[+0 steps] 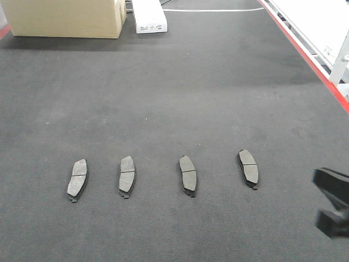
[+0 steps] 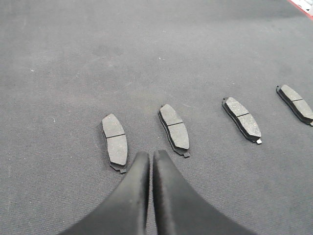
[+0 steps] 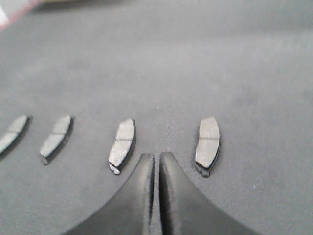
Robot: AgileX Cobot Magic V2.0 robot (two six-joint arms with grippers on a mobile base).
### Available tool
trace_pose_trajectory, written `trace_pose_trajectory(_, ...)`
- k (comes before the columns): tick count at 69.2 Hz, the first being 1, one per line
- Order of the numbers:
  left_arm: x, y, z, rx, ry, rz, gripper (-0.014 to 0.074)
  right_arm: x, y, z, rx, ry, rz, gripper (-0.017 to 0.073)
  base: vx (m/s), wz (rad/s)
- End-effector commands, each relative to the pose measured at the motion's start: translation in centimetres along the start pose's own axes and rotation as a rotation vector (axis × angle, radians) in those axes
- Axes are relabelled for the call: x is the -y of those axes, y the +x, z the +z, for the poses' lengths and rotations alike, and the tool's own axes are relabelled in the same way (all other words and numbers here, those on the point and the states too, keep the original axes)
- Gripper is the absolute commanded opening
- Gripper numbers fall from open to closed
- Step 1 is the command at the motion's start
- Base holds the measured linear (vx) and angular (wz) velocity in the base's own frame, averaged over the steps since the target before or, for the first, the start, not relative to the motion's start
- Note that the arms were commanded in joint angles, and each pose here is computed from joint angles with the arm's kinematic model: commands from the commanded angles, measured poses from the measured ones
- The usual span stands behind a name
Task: Move and align brake pads A on conveyor
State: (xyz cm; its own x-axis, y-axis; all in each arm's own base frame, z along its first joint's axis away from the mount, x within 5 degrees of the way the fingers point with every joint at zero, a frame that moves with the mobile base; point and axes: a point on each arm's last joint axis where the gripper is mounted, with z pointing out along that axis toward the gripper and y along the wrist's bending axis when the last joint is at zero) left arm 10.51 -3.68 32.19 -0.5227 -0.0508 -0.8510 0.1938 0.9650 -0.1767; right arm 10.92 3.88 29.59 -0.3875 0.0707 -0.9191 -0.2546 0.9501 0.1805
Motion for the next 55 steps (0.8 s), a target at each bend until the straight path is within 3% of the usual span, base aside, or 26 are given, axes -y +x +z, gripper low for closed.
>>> trace_pose_trajectory(1,0.39,-1.26,-0.41,0.086,0.032,0.003,-0.0006,-0.22,-1.45,-1.33,0.126,-0.022,-0.027,-0.0010,0.00,0.00)
trace_pose_trajectory(55,0.39,-1.25,-0.41,0.085,0.031,0.003,-0.0006,-0.25,-1.64,-2.16,0.171,-0.034,-0.021,-0.0010,0.00,0.00)
